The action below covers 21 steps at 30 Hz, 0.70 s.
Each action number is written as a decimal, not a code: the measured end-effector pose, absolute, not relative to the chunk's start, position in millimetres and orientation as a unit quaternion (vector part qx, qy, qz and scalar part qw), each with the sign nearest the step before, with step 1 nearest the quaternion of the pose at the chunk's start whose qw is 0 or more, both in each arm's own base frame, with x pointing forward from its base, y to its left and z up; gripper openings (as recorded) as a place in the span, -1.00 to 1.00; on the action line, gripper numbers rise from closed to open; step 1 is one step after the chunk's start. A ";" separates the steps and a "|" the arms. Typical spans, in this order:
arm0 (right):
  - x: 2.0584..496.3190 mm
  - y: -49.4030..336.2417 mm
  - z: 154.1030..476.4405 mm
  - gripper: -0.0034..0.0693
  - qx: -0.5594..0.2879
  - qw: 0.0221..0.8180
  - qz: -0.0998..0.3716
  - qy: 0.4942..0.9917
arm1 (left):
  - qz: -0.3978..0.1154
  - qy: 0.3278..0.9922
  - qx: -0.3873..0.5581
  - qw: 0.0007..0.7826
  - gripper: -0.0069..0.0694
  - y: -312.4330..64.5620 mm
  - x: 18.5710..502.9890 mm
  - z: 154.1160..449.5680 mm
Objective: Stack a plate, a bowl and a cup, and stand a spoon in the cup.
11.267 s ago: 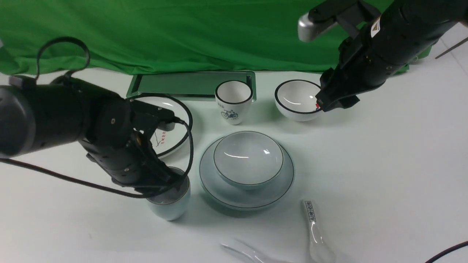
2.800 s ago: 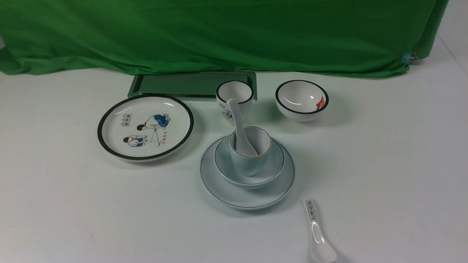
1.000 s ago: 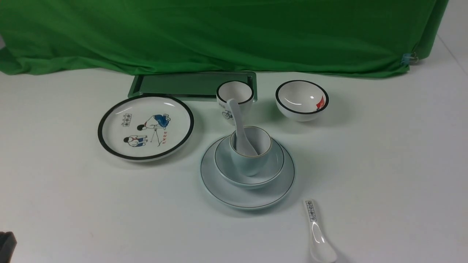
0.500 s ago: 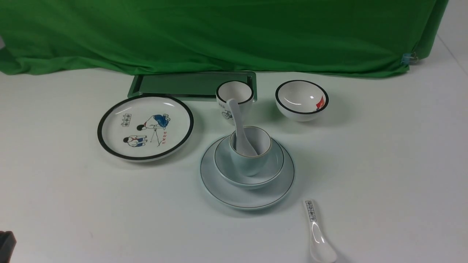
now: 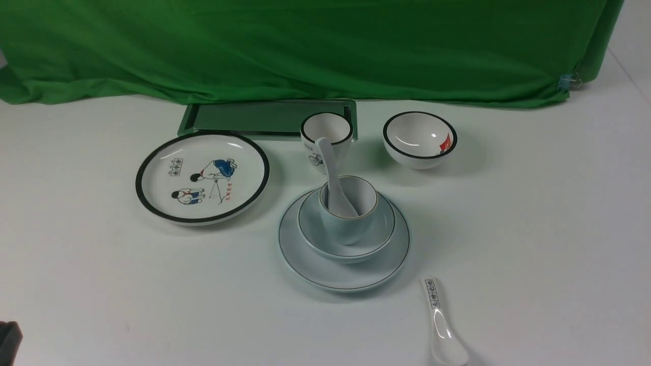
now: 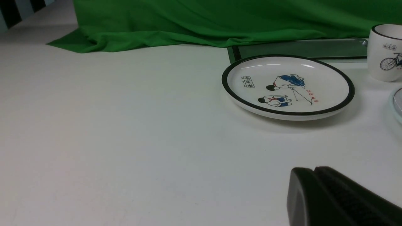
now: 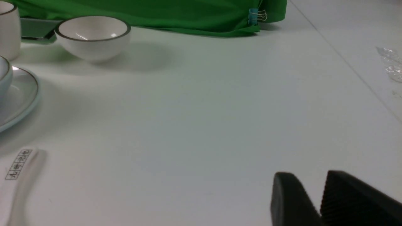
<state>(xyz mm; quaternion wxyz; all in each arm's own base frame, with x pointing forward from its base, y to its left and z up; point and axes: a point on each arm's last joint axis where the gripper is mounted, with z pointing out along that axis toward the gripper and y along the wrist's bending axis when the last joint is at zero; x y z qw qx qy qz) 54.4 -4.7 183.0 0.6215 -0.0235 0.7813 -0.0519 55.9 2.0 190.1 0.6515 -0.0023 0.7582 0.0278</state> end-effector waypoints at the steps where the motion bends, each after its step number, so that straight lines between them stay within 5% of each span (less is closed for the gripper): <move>1: 54.4 -4.7 183.0 -0.32 -0.024 0.621 -0.052 0.781 | 0.028 0.758 -0.002 0.651 -0.90 2.0 55.9 190.1; 21: 54.4 -4.7 183.0 -0.25 -0.024 0.621 -0.052 0.781 | 0.028 0.757 -0.002 0.652 -0.90 2.0 55.9 190.3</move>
